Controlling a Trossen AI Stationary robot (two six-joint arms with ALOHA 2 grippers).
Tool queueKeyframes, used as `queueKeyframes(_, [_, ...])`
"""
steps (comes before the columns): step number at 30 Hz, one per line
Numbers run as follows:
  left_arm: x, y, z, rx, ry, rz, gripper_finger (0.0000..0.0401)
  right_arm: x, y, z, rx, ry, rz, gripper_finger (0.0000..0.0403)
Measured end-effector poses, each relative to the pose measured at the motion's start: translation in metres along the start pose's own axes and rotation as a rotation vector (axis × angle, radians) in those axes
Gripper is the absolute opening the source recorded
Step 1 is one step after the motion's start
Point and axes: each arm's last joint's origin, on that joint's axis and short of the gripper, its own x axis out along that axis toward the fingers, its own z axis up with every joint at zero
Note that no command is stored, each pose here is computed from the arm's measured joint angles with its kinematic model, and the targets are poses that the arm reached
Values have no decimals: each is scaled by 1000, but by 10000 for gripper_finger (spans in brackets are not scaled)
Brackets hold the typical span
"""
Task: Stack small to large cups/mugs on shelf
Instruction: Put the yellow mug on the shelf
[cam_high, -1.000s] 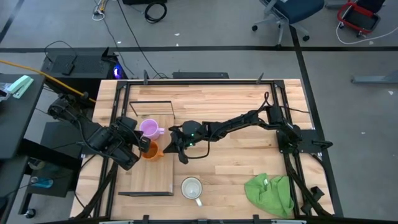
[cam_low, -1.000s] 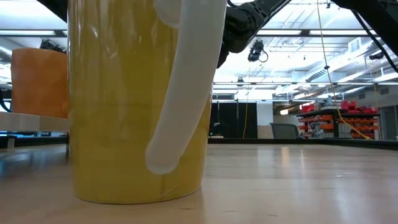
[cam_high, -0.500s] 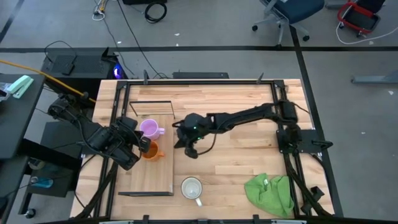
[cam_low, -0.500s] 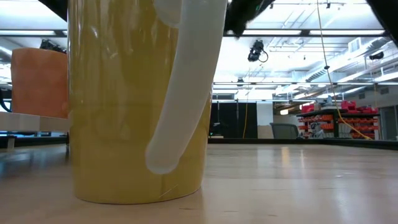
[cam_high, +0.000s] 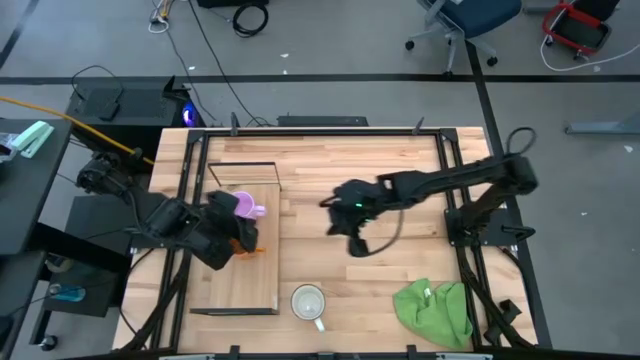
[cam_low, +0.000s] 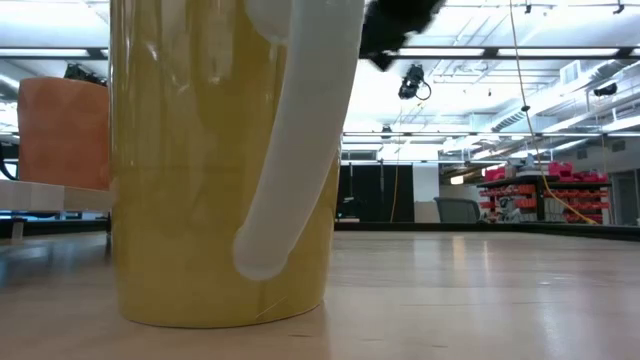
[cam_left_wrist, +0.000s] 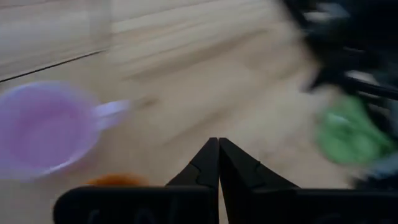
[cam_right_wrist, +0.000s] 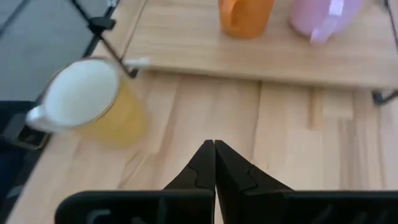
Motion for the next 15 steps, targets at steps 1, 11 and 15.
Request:
queueKeyframes(1, [1,-8,2,34,-10,-64,11,-6,3,-7,11,-5,2,7])
queueKeyframes(11, [-10,-53,19,296,-172,-458,23,-70,33,-88,110,-132,-9,7])
queueKeyframes(15, [-3,-57,17,326,-163,-462,21,-89,40,-118,134,-245,1,7])
